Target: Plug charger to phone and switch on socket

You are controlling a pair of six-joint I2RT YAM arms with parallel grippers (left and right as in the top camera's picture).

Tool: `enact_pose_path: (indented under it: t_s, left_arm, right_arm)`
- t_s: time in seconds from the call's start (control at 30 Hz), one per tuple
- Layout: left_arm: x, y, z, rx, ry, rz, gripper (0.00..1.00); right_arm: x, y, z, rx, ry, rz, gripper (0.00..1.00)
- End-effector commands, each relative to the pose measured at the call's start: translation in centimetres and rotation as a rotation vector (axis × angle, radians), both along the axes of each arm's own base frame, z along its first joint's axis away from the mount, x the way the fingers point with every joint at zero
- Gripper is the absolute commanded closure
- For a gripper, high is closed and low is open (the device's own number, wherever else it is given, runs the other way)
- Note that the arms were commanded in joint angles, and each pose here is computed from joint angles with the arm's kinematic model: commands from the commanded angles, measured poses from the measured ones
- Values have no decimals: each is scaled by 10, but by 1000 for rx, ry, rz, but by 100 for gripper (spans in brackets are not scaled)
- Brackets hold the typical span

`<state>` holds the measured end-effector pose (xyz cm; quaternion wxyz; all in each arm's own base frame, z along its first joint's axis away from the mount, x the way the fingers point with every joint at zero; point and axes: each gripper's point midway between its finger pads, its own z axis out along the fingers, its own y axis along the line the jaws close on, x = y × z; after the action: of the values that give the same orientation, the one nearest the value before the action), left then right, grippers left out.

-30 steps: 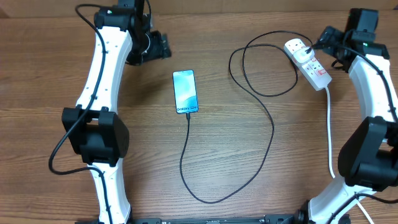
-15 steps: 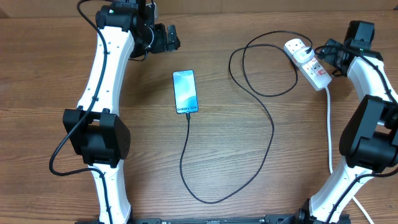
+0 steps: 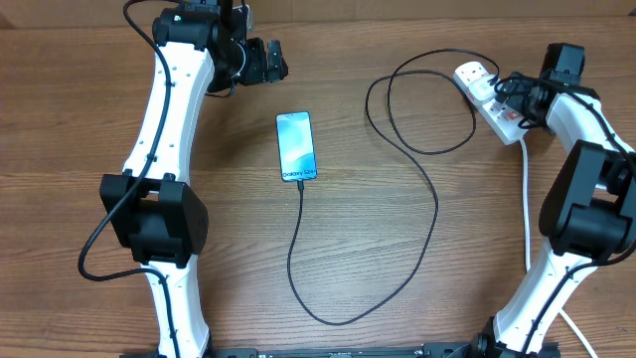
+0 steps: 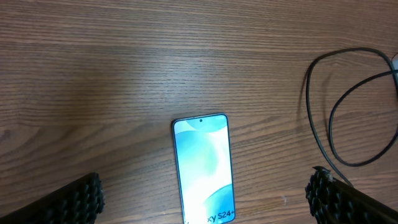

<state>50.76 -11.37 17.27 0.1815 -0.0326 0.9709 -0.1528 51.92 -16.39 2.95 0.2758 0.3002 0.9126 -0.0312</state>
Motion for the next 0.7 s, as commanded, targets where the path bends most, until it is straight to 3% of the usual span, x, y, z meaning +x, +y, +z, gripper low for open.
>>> enact_pose_path:
  t_s: [0.0, 0.67]
  left_arm:
    - [-1, -5, 23, -13, -54, -24, 0]
    - [-1, -5, 23, -13, -54, -24, 0]
  right_arm:
    - [7, 3, -2, 31, -20, -4, 0]
    - [-10, 22, -37, 130, 83, 35, 0]
